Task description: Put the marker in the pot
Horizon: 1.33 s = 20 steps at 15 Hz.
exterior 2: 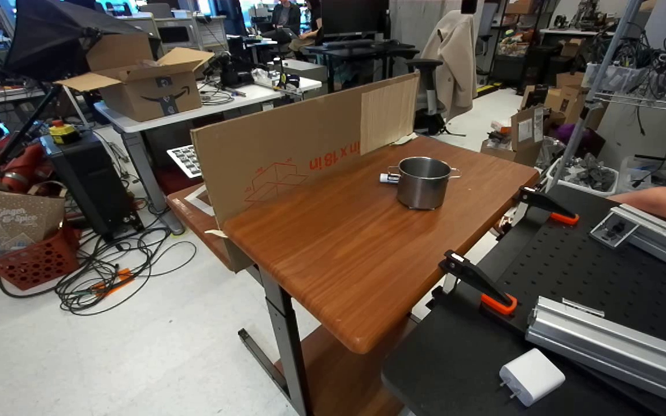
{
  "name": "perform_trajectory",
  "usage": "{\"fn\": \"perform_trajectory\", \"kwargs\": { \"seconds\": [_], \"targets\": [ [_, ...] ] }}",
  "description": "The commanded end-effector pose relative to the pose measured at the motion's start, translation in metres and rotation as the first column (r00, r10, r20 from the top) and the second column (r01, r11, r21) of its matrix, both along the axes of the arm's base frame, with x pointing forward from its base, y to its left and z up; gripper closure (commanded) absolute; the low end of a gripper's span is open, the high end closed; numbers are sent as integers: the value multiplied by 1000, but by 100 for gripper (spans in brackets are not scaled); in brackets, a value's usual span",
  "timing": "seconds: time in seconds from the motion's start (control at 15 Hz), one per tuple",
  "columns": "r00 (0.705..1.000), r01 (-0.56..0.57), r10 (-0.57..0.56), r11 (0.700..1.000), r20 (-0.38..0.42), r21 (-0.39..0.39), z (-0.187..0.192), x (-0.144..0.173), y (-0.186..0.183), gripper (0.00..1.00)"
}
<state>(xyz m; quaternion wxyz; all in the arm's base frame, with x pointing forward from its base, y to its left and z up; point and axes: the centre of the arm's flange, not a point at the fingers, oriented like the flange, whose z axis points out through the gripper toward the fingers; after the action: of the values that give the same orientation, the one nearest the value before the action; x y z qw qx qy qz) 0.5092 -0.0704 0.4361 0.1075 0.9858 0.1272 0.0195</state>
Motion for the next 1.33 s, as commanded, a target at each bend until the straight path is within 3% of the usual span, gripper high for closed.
{"fn": "perform_trajectory", "kwargs": {
  "seconds": [0.0, 0.33, 0.8, 1.27],
  "targets": [
    [994, -107, 107, 993, -6, 54, -21, 28, 2, 0],
    [985, -166, 171, 977, -33, 131, -68, 63, 13, 0],
    [976, -161, 188, 963, -110, 216, -131, 109, 42, 0],
    [970, -115, 158, 969, -187, 219, -186, 131, 65, 0]
  ]
}}
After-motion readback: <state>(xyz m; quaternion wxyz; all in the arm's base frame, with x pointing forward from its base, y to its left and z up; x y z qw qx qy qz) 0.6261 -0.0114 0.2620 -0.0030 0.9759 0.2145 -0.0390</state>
